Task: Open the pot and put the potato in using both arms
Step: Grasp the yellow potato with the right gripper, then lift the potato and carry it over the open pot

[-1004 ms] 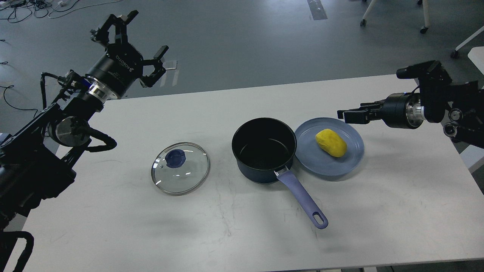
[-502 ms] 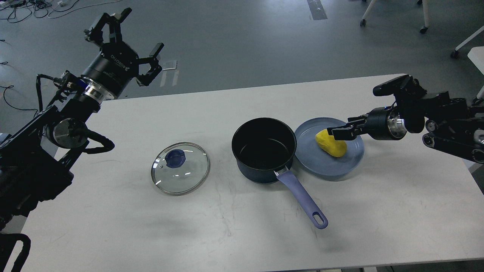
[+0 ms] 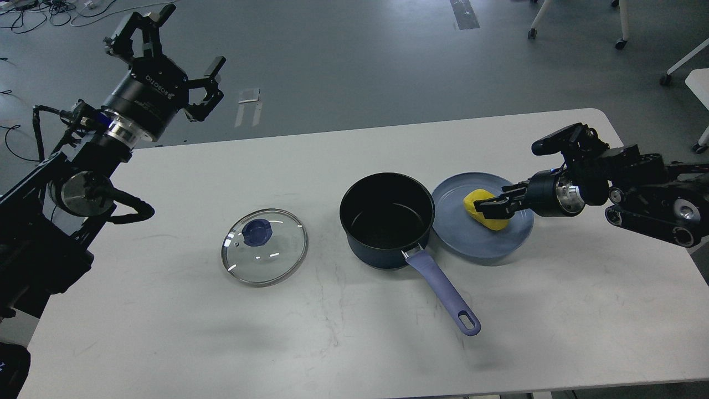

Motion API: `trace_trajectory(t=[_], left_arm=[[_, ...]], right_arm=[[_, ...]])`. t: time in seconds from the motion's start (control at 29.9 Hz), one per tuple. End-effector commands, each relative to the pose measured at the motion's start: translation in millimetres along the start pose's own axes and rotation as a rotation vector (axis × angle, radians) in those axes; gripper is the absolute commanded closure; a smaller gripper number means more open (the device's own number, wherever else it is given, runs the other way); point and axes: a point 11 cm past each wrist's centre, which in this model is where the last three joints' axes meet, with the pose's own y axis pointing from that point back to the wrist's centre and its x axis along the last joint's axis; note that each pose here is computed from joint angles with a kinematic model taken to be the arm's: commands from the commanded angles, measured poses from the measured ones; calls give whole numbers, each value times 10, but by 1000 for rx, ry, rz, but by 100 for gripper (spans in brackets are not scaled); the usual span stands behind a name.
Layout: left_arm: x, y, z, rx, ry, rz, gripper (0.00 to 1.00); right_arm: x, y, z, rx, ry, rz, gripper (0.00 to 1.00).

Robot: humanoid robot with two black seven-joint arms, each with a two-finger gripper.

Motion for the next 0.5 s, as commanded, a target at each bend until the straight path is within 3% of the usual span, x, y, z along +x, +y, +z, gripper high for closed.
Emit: trace_trajectory(t=[0.0, 0.17, 0.4, 0.47], left_arm=[[11, 21, 1, -27, 4, 4, 2], [13, 30, -9, -31, 3, 4, 2], [21, 37, -8, -32, 2, 6, 2], [20, 39, -18, -32, 5, 7, 2]], right_arm=[[-16, -17, 25, -10, 1, -5, 27], [-22, -52, -3, -5, 6, -9, 42], [-62, -102, -28, -6, 20, -28, 52], [-69, -105, -3, -14, 21, -30, 64]])
